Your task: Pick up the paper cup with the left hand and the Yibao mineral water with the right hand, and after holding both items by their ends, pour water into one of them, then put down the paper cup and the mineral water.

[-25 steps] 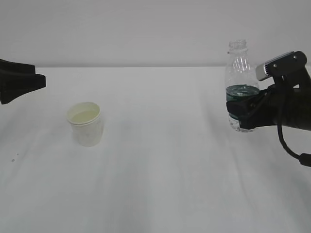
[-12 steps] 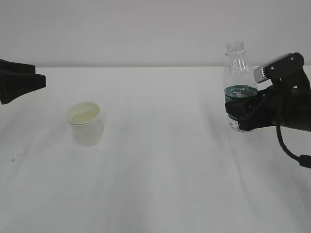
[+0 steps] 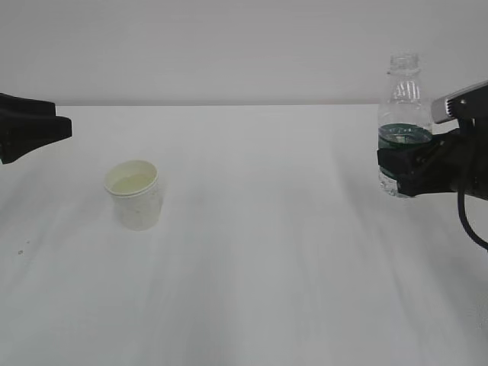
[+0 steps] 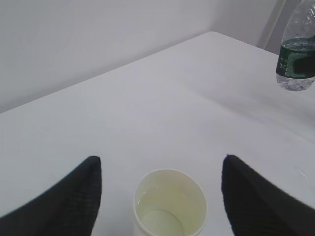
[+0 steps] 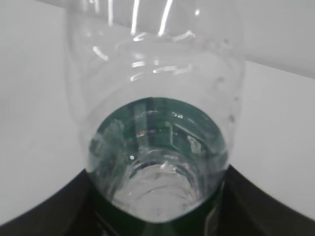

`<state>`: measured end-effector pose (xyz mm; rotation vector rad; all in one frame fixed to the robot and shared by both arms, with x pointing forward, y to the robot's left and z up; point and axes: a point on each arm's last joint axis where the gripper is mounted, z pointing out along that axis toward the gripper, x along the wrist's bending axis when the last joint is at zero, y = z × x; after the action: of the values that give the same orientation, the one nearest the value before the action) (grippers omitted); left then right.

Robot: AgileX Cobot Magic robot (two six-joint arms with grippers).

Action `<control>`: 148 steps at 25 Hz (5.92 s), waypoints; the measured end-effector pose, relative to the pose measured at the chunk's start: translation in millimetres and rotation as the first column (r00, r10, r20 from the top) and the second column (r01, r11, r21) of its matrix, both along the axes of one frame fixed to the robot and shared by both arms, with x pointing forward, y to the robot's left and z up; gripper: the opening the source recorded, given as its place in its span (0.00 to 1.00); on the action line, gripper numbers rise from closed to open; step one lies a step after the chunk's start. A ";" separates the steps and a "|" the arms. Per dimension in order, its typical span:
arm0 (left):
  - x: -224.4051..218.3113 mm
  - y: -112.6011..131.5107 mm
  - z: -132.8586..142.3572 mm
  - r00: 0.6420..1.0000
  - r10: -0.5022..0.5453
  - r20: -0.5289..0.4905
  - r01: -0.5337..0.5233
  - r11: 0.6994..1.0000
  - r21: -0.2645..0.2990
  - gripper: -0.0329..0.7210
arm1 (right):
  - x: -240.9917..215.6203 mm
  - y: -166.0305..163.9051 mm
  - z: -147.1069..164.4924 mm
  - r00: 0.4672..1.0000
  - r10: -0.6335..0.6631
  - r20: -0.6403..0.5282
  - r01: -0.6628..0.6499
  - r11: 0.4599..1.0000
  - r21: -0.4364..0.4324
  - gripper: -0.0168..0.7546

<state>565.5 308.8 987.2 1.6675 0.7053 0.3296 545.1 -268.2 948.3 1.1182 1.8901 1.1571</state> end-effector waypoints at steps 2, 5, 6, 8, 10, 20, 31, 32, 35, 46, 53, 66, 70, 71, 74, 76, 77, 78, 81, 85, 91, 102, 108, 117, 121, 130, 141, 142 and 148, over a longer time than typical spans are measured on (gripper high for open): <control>0.0 0.0 0.0 1.000 0.000 0.000 0.000 1.000 0.000 0.76 | -2.1 -6.2 -1.0 1.000 -0.022 0.015 0.021 1.000 0.018 0.58; 0.0 0.0 0.0 1.000 0.000 0.000 0.000 1.000 0.000 0.76 | -5.0 -10.8 -3.0 0.999 -0.044 0.026 0.043 0.999 0.026 0.58; 0.0 0.0 0.0 1.000 0.000 0.000 0.000 1.000 0.000 0.76 | -5.8 -10.9 -3.5 0.999 -0.044 0.031 0.043 0.999 0.025 0.58; 0.0 0.0 0.0 1.000 0.000 0.000 0.000 1.000 0.000 0.76 | -6.6 -11.2 -4.6 0.998 -0.045 0.037 0.044 0.999 0.030 0.58; 0.0 0.0 0.0 1.000 0.000 0.000 0.000 1.000 0.000 0.76 | -6.2 -11.5 -6.6 0.998 -0.055 0.043 0.054 0.998 0.043 0.58; 0.0 0.0 0.0 1.000 0.000 0.000 0.000 1.000 0.000 0.76 | -2.3 -14.1 -19.3 0.993 -0.110 0.032 0.106 0.990 0.095 0.58; 0.0 0.0 0.0 1.000 0.000 0.000 0.000 1.000 0.000 0.76 | -19.6 -29.7 -22.0 0.929 -0.336 0.155 0.300 0.929 0.217 0.58; 0.0 0.0 0.0 1.000 0.000 0.000 0.000 1.000 0.000 0.76 | -19.3 -29.7 -23.7 0.929 -0.336 0.154 0.300 0.929 0.217 0.58; 0.0 0.0 0.0 1.000 0.000 0.000 0.000 1.000 0.000 0.76 | -19.2 -29.8 -30.6 0.932 -0.337 0.131 0.306 0.928 0.211 0.58; 0.0 0.0 0.0 1.000 0.000 0.000 0.000 1.000 0.000 0.76 | -18.0 -24.5 -48.5 0.953 -0.278 0.117 0.251 0.947 0.203 0.58; -0.1 -0.1 -0.1 1.000 -0.002 0.000 0.002 1.000 0.002 0.76 | -18.8 -21.6 -65.2 0.967 -0.244 0.071 0.227 0.955 0.190 0.58; -0.2 -0.1 -0.2 1.000 -0.002 -0.001 0.002 1.000 0.002 0.76 | -19.0 -21.1 -68.5 0.971 -0.224 0.078 0.211 0.965 0.153 0.58; -0.2 -0.1 -0.2 1.000 -0.002 -0.001 0.002 1.000 0.002 0.76 | -15.0 -21.1 -72.6 0.972 -0.222 0.074 0.209 0.966 0.150 0.58; -0.2 -0.1 -0.2 1.000 -0.002 -0.001 0.002 1.000 0.002 0.76 | -14.7 -21.1 -74.7 0.973 -0.222 0.068 0.210 0.966 0.148 0.58; -0.2 -0.1 -0.2 1.000 -0.002 -0.001 0.002 1.000 0.002 0.76 | -14.6 -20.8 -79.6 0.975 -0.217 0.053 0.208 0.968 0.144 0.58; -0.2 -0.1 -0.2 1.000 -0.002 -0.001 0.002 1.000 0.002 0.76 | -14.1 -20.7 -80.7 0.975 -0.216 0.051 0.207 0.968 0.143 0.58; -0.2 -0.1 -0.2 1.000 -0.002 -0.001 0.002 1.000 0.002 0.76 | -14.0 -20.7 -81.2 0.975 -0.216 0.050 0.207 0.968 0.143 0.58; -0.2 -0.1 -0.2 1.000 -0.002 -0.001 0.002 1.000 0.002 0.76 | -13.1 -20.8 -81.2 0.975 -0.216 0.051 0.206 0.968 0.143 0.58; -0.2 -0.1 -0.2 1.000 -0.002 -0.001 0.002 1.000 0.002 0.76 | -11.0 -20.9 -80.1 0.975 -0.216 0.059 0.205 0.968 0.144 0.61; -0.2 -0.1 -0.3 1.000 -0.003 -0.001 0.003 1.000 0.003 0.76 | -9.3 -20.9 -79.2 0.975 -0.214 0.066 0.203 0.969 0.144 0.64; -0.2 -0.1 -0.3 1.000 -0.003 -0.001 0.003 1.000 0.003 0.76 | -8.8 -20.9 -79.0 0.974 -0.214 0.068 0.203 0.969 0.144 0.65; -0.2 -0.1 -0.3 1.000 -0.003 -0.001 0.003 1.000 0.003 0.76 | -7.2 -21.0 -87.5 0.976 -0.214 0.044 0.206 0.968 0.140 0.65; -0.2 -0.1 -0.3 1.000 -0.003 -0.001 0.003 1.000 0.003 0.76 | -5.7 -21.1 -90.3 0.976 -0.214 0.039 0.207 0.968 0.139 0.65; -0.2 -0.1 -0.3 1.000 -0.003 -0.001 0.003 1.000 0.003 0.76 | -3.2 -21.5 -95.7 0.975 -0.218 0.028 0.213 0.967 0.138 0.65; -0.2 -0.1 -0.3 1.000 -0.003 -0.001 0.003 1.000 0.003 0.76 | -3.2 -21.5 -96.1 0.975 -0.218 0.027 0.213 0.967 0.138 0.65; -0.2 -0.1 -0.3 1.000 -0.003 -0.001 0.003 1.000 0.003 0.76 | -3.2 -21.5 -96.1 0.975 -0.218 0.027 0.213 0.967 0.138 0.65; -0.2 -0.1 -0.3 1.000 -0.003 -0.001 0.003 1.000 0.003 0.76 | -2.6 -21.1 -94.9 0.976 -0.215 0.038 0.208 0.967 0.146 0.86; -0.2 -0.1 -0.3 1.000 -0.003 -0.001 0.003 1.000 0.003 0.76 | -2.6 -21.1 -94.9 0.976 -0.215 0.038 0.208 0.967 0.146 0.86; -0.2 -0.1 -0.3 1.000 -0.003 -0.001 0.003 1.000 0.003 0.76 | -2.6 -20.9 -94.7 0.976 -0.213 0.040 0.206 0.968 0.147 0.87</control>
<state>565.3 308.7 987.0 1.6716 0.7030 0.3279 542.5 -289.2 853.5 1.3154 1.6237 1.2031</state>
